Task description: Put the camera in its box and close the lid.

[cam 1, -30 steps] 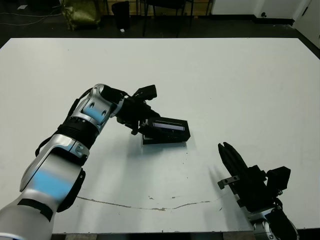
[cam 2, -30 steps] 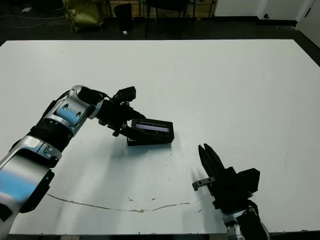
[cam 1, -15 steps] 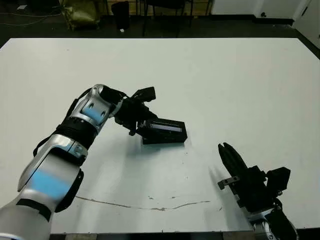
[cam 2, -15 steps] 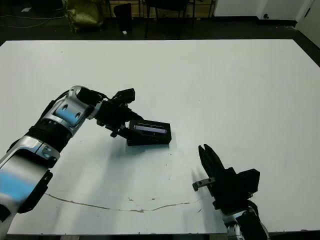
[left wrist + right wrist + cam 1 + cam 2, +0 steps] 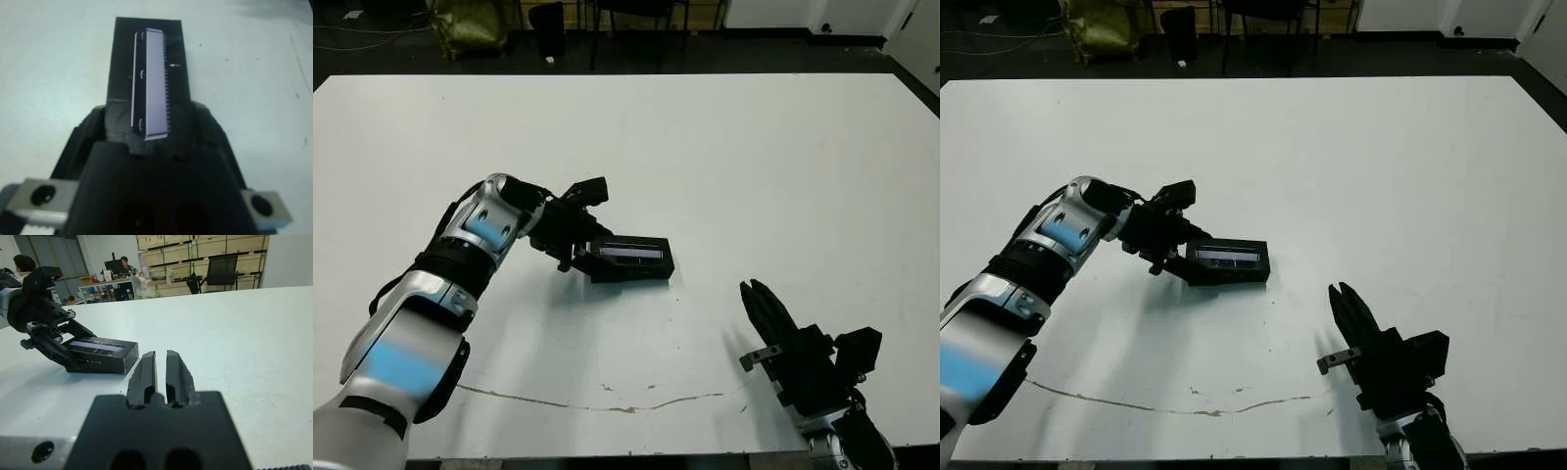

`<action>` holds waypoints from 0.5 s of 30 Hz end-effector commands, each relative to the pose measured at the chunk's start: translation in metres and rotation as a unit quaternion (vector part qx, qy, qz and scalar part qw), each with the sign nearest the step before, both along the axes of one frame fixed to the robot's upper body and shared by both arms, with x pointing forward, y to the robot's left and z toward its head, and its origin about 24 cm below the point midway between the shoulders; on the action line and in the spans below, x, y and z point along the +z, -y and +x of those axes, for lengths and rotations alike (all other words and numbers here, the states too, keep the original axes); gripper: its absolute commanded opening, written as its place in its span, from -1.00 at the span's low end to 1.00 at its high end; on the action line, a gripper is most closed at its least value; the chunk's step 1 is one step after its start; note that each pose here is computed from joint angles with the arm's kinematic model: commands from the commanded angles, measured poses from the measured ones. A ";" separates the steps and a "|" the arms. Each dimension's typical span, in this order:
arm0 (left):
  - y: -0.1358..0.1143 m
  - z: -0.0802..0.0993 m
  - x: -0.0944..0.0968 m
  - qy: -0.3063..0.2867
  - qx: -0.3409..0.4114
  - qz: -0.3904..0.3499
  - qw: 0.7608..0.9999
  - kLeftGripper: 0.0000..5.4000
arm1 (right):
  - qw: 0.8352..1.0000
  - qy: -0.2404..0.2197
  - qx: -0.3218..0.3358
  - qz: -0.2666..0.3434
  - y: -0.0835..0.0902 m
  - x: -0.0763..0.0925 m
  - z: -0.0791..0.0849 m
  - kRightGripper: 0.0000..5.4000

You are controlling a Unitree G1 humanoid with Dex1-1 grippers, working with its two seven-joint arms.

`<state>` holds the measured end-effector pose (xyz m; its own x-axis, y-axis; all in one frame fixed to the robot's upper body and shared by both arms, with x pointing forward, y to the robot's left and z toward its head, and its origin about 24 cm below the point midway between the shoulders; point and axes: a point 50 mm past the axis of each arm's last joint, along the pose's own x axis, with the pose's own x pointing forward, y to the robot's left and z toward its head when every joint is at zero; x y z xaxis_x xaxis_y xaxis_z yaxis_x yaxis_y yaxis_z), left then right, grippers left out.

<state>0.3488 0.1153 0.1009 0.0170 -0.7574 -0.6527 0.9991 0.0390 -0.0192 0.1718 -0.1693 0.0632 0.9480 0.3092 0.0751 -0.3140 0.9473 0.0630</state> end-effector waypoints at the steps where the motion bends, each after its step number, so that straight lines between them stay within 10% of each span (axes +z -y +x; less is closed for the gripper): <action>1: -0.024 -0.004 -0.012 -0.016 0.025 0.034 0.999 -0.06 | 1.000 -0.012 -0.001 0.001 0.002 -0.005 -0.003 -1.00; 15: -0.027 -0.014 -0.036 -0.066 0.050 0.027 0.996 -0.06 | 1.000 -0.023 -0.008 -0.004 0.004 -0.003 -0.005 -1.00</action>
